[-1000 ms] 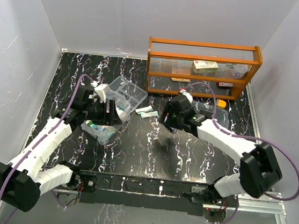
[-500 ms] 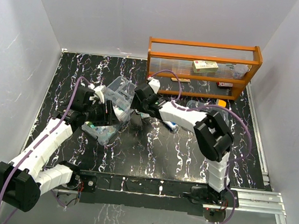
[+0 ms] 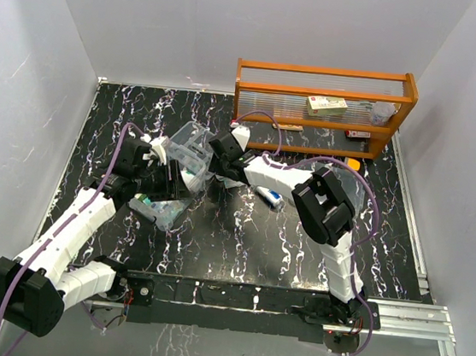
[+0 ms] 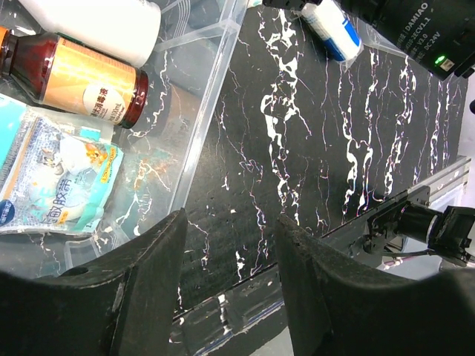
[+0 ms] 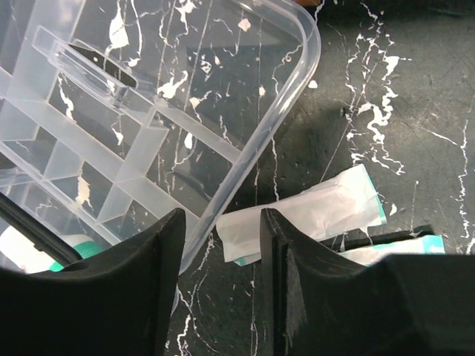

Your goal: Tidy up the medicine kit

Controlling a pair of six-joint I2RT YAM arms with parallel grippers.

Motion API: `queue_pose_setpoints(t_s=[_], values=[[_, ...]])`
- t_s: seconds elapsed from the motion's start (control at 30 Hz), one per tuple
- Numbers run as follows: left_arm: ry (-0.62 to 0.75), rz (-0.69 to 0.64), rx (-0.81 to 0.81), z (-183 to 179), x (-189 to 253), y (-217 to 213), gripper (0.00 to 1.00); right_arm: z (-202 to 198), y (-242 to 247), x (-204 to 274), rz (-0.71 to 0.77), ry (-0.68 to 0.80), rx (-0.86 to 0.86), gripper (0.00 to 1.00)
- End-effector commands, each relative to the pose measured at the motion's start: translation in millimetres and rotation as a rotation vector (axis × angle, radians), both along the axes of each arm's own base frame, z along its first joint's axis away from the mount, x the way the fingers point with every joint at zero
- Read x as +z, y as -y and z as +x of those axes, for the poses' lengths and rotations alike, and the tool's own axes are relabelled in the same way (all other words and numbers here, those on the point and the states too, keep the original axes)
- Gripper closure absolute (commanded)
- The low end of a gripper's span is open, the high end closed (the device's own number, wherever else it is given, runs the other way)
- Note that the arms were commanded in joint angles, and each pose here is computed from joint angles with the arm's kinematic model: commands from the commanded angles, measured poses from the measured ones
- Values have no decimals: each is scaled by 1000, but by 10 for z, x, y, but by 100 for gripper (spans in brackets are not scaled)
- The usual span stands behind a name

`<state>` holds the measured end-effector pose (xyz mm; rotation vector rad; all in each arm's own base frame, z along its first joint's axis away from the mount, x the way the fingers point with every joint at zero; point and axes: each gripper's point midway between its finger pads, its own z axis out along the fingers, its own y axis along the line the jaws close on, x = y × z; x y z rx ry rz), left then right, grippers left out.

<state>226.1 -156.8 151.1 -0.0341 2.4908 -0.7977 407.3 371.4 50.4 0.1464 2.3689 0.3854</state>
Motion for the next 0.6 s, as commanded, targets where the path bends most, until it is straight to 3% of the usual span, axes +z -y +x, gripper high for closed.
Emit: queue_pose_setpoints(t_s=[0.0,0.57], values=[[21,17,6,-32,112,-46,50,51,1,115,-7,21,6,60],[128,74,29,83,443,-159,44,-668,604,-13,-82,-125,14,69]])
